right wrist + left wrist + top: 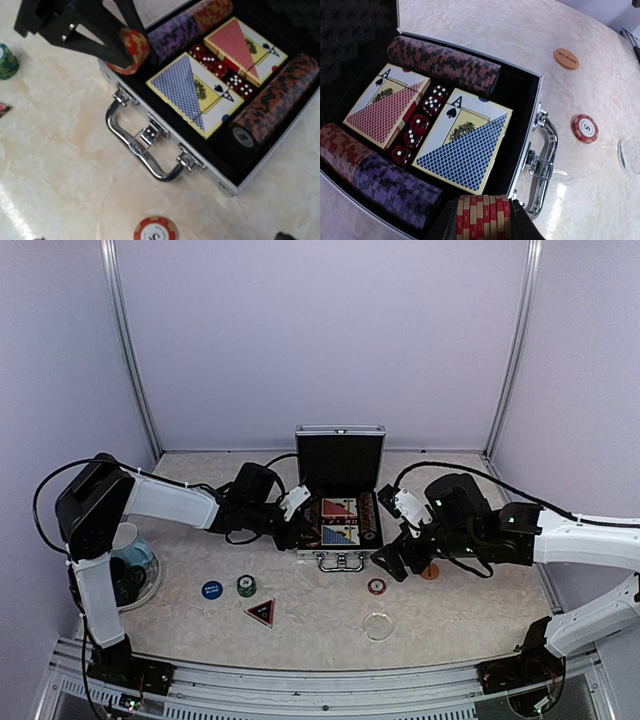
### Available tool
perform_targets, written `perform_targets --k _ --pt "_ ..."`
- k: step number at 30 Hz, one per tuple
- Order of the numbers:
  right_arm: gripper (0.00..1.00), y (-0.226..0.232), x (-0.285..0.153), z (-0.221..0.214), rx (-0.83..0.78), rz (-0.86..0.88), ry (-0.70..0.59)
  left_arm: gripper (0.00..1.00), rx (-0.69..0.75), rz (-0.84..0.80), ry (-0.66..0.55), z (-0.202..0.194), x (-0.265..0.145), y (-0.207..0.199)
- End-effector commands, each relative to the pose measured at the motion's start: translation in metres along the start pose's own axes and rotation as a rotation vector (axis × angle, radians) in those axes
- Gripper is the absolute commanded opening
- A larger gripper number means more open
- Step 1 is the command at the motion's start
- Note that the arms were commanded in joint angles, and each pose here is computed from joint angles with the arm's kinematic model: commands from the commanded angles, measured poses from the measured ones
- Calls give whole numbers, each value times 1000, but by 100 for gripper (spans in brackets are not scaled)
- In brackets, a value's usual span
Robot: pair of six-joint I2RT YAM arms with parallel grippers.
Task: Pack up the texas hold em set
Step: Place the pile of poker chips in the slot.
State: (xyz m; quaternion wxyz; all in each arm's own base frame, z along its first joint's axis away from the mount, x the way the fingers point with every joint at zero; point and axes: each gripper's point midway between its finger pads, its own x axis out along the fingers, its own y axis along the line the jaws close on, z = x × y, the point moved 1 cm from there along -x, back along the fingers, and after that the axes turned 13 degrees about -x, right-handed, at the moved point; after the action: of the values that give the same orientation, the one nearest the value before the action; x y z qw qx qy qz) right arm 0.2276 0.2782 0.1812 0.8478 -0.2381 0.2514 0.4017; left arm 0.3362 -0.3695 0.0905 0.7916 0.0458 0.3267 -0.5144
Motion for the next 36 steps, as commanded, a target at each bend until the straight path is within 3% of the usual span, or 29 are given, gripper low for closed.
perform_targets --k 1,17,26,33,36 --pt "99 -4 6 1 4 -14 8 0 34 18 -17 10 1 11" --pt "99 -3 17 -1 -30 -18 24 15 36 95 22 1 17 33" --pt "99 -4 17 1 -31 -21 25 45 29 162 23 1 8 40" --pt "99 -4 13 7 -21 -14 15 58 14 207 2 6 1 44" --pt "99 -4 11 9 -16 -10 13 70 -3 213 -39 11 -6 42"
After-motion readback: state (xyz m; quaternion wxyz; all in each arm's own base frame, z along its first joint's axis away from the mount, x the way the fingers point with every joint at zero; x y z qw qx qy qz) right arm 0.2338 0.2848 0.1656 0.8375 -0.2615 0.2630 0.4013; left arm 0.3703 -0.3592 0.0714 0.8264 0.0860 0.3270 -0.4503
